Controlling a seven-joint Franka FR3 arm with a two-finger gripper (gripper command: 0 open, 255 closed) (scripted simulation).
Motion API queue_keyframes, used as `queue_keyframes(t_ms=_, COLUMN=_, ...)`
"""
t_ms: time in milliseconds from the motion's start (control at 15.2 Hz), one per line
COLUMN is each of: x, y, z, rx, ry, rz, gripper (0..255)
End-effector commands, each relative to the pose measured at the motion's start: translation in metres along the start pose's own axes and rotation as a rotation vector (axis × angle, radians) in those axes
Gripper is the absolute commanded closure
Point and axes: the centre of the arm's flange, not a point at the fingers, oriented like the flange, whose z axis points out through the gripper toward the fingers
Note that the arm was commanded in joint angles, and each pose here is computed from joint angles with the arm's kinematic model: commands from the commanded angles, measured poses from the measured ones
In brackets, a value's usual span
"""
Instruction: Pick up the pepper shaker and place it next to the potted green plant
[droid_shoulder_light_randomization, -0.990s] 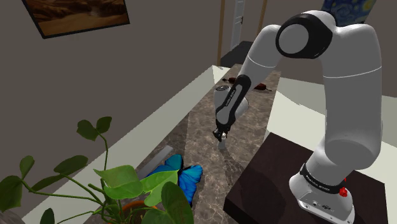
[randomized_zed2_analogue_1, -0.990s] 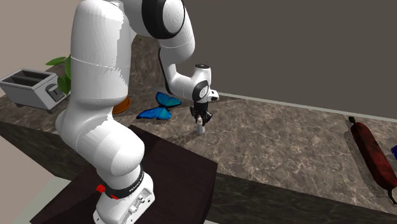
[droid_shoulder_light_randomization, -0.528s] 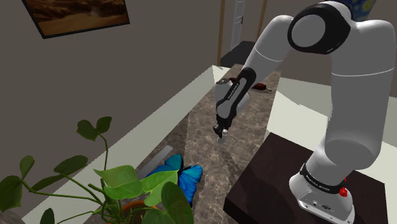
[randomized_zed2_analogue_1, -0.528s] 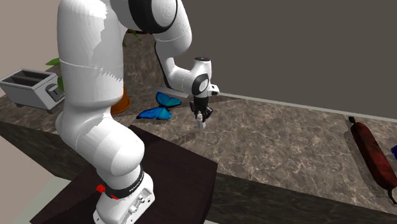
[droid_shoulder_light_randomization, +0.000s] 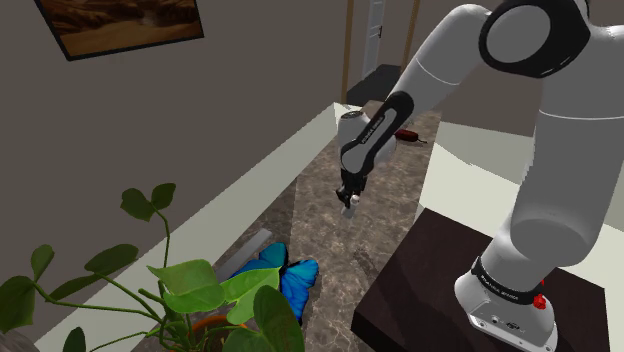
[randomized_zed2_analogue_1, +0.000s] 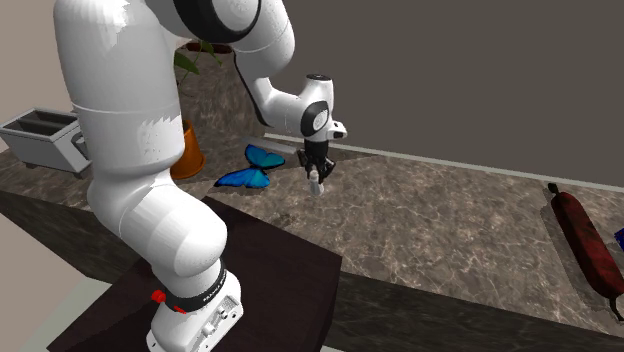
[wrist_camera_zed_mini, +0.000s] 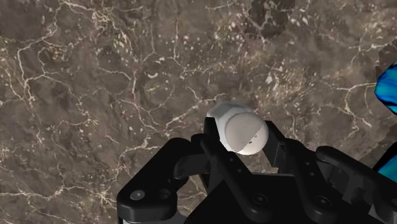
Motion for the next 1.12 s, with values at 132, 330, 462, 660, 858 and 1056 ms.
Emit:
queue_keyframes(t_ms=132, x=-0.001, y=0.0, z=-0.021, rx=0.0, ry=0.0, rz=0.0, gripper=255)
queue_keyframes(t_ms=330, x=-0.002, y=0.001, z=-0.037, rx=0.0, ry=0.0, rz=0.0, gripper=255)
queue_keyframes(t_ms=462, x=-0.003, y=0.001, z=-0.047, rx=0.0, ry=0.0, rz=0.0, gripper=255)
queue_keyframes(t_ms=660, x=-0.004, y=0.002, z=-0.063, rx=0.0, ry=0.0, rz=0.0, gripper=255)
queue_keyframes(t_ms=858, x=-0.006, y=0.003, z=-0.079, rx=0.0, ry=0.0, rz=0.0, gripper=255)
queue_keyframes(t_ms=1056, x=-0.007, y=0.003, z=-0.094, rx=0.0, ry=0.0, rz=0.0, gripper=255)
